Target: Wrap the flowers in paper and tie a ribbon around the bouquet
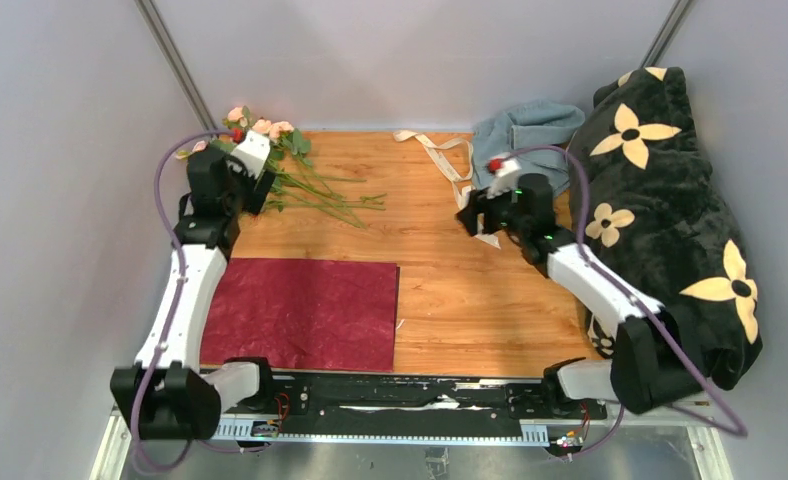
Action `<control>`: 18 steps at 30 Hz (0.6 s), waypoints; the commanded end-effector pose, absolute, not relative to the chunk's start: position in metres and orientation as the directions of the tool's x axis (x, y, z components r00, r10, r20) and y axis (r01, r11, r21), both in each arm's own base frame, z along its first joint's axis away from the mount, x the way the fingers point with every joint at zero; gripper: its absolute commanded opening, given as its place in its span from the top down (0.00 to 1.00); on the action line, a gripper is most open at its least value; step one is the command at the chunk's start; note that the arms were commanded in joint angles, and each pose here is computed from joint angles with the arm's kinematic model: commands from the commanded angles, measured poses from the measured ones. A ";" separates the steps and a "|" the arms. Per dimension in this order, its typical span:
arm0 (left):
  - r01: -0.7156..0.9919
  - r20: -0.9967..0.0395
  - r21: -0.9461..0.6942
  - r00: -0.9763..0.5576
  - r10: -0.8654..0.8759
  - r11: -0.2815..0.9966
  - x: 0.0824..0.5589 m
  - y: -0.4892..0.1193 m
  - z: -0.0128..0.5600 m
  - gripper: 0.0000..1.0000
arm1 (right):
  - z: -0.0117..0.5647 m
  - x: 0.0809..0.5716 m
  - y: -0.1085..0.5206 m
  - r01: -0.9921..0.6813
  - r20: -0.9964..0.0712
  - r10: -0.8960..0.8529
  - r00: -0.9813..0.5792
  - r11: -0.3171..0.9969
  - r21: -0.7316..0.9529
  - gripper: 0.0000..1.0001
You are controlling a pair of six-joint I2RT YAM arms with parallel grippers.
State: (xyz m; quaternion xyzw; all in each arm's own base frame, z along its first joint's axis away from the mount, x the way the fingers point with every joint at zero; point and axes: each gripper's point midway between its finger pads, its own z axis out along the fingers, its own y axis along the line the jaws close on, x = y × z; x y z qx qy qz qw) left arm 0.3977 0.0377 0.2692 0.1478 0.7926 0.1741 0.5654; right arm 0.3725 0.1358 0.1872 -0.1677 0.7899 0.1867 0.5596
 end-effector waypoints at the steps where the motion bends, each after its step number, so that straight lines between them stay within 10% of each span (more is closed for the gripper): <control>1: 0.444 -0.250 0.538 -0.728 0.638 0.716 0.246 0.098 0.175 0.15 | 0.133 0.317 0.224 -0.627 -0.771 -0.252 -0.585 0.743 0.234 0.37; 8: 0.511 0.140 0.353 -0.857 0.496 0.784 0.119 0.165 0.106 0.25 | 0.100 0.305 0.322 -0.771 -0.581 -0.534 -0.615 0.564 0.297 0.34; 18: 0.413 0.111 0.306 -0.910 0.399 0.858 0.100 0.173 0.051 0.28 | 0.037 0.278 0.342 -0.643 -0.415 -0.492 -0.765 0.582 0.498 0.31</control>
